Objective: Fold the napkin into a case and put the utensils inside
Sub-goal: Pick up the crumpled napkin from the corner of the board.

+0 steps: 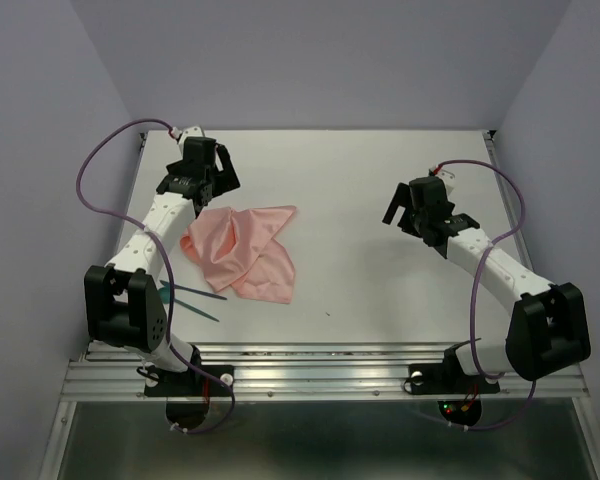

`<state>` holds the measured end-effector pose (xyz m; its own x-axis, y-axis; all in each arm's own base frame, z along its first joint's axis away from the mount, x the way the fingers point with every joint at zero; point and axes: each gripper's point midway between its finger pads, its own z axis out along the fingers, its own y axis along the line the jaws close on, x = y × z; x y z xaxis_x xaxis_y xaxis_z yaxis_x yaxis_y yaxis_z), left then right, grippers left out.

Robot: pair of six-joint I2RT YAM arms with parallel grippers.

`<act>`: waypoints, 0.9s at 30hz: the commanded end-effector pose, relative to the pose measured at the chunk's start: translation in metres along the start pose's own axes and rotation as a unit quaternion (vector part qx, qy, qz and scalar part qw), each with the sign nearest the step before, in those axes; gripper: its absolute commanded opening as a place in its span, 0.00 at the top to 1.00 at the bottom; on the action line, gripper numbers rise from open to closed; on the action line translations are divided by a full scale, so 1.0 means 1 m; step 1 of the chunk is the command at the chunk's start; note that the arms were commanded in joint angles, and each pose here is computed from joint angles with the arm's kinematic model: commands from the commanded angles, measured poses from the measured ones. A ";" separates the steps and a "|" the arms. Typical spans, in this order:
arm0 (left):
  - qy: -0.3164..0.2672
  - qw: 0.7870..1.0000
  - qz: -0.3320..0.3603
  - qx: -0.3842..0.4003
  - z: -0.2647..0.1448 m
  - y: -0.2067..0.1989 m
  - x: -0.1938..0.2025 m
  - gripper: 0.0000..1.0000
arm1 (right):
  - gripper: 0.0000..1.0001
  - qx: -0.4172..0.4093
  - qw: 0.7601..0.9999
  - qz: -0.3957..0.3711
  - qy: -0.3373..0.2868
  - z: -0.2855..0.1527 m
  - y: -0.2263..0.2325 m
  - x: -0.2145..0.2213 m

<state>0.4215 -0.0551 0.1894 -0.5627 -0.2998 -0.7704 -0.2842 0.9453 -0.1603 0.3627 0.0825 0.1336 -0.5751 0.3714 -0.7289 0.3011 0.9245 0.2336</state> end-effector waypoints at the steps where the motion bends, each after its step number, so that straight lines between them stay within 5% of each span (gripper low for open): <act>1: -0.028 1.000 -0.011 -0.003 -0.014 0.004 -0.014 0.02 | 0.00 -0.012 1.000 0.012 -0.025 0.000 0.006 -0.011; 9: -0.016 0.999 0.018 0.023 -0.016 -0.008 0.000 0.04 | 0.00 -0.037 0.999 0.014 0.000 0.005 0.016 0.000; 27: 0.082 0.991 0.105 -0.032 0.000 -0.038 0.102 0.14 | 0.00 -0.090 0.996 0.022 0.020 0.010 0.033 0.015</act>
<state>0.3817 -0.1346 0.1376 -0.7046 -0.1170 -0.6999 -0.1194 0.9918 -0.0455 0.3606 0.1108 0.1156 -0.6208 0.3915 -0.6792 0.2068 0.9175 0.3398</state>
